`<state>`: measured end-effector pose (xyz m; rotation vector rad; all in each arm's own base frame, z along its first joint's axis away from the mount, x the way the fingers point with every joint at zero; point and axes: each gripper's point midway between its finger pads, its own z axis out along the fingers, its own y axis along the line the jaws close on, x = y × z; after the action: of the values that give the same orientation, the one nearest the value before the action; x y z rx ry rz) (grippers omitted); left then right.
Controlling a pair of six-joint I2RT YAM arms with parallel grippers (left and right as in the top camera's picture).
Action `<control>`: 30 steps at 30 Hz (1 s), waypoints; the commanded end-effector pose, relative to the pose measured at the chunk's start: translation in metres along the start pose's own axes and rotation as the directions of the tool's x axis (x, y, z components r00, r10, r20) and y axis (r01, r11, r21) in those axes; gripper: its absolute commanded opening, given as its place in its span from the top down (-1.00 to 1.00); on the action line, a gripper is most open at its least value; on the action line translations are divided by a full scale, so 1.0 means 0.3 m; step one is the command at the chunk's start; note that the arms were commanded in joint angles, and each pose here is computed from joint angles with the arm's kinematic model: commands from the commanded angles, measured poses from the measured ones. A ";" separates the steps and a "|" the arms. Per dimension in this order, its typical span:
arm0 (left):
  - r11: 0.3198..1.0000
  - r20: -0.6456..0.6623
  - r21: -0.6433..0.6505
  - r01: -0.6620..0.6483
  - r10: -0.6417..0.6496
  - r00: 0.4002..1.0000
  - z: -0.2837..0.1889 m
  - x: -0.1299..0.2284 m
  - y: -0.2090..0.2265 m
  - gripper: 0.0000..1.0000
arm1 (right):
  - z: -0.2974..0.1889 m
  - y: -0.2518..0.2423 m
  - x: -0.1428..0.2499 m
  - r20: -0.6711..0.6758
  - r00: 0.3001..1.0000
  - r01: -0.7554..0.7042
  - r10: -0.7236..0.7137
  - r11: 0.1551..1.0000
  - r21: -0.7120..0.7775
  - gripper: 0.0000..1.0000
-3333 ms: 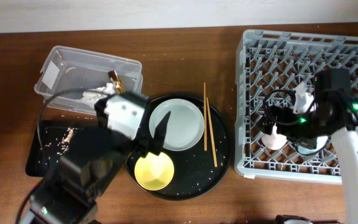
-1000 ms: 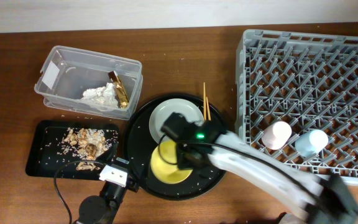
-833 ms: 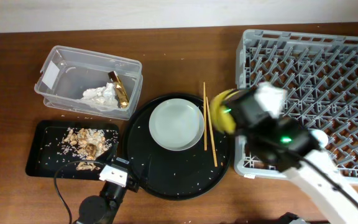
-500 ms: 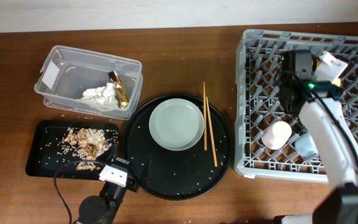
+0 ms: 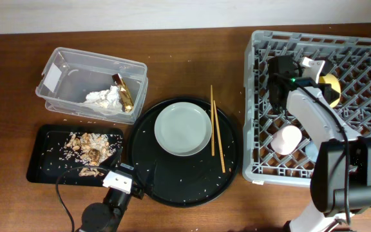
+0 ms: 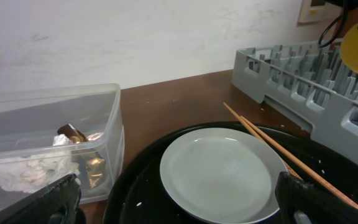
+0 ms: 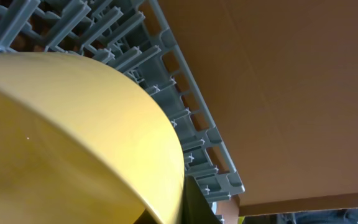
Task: Sort waste into correct bins and load items into the dishwasher rack
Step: 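Grasp the white plate with the right gripper and lift it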
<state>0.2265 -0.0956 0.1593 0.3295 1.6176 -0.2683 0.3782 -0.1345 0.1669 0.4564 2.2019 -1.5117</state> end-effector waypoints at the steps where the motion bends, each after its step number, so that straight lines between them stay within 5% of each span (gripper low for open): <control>1: 1.000 0.001 0.005 -0.012 0.012 1.000 0.001 0.004 -0.002 -0.99 | -0.109 0.179 0.046 0.010 0.992 0.127 -0.128 0.970 -0.208 0.81; 3: 1.000 0.001 0.005 -0.012 0.012 1.000 0.001 0.004 -0.002 -0.99 | -0.146 0.196 0.055 0.023 0.987 0.163 -0.162 0.959 -0.234 0.14; 6: 1.000 0.001 0.005 -0.012 0.012 1.000 0.001 0.004 -0.002 -0.99 | -0.248 0.206 0.030 0.088 0.979 0.199 -0.182 0.943 -0.265 0.14; 9: 1.000 0.001 0.005 -0.012 0.012 1.000 0.001 0.004 -0.002 -0.99 | -0.399 0.248 0.020 0.111 0.974 0.229 -0.200 0.864 -0.448 0.12; 10: 1.000 0.001 0.005 -0.012 0.012 1.000 0.001 0.004 -0.002 -0.99 | -0.494 0.286 0.033 0.101 0.971 0.233 -0.216 0.774 -0.589 0.09; 12: 1.000 0.001 0.005 -0.011 0.011 1.000 0.001 0.004 -0.002 -0.99 | -0.728 0.369 0.117 0.064 0.951 0.206 -0.303 0.465 -0.861 0.08; 14: 1.000 0.001 0.005 -0.012 0.012 1.000 0.001 0.004 -0.002 -0.99 | -0.972 0.412 0.248 0.060 0.901 0.117 -0.429 0.109 -0.987 0.06; 15: 1.000 0.001 0.005 -0.012 0.012 1.000 0.001 0.004 -0.002 -0.99 | -1.046 0.430 0.322 0.082 0.872 0.102 -0.482 0.014 -0.995 0.07; 17: 1.000 0.001 0.005 -0.012 0.012 1.000 0.001 0.004 -0.002 -0.99 | -1.050 0.482 0.429 0.025 0.852 0.075 -0.523 0.074 -0.994 0.06; 20: 1.000 0.001 0.005 -0.011 0.011 1.000 0.001 0.004 -0.002 -0.99 | -1.085 0.551 0.505 0.049 0.853 0.090 -0.519 0.053 -0.995 0.13; 25: 1.000 0.001 0.005 -0.012 0.012 1.000 0.001 0.004 -0.002 -0.99 | -1.064 0.597 0.585 -0.338 0.823 -0.227 -0.456 0.282 -0.932 -0.03; 30: 1.000 0.001 0.005 -0.012 0.012 1.000 0.001 0.004 -0.002 -0.99 | -1.074 0.700 0.597 -0.512 0.780 -0.434 -0.359 0.279 -0.857 -0.03</control>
<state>0.2265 -0.0956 0.1593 0.3295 1.6176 -0.2683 0.2758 0.2394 0.0134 0.4428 3.0686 0.3966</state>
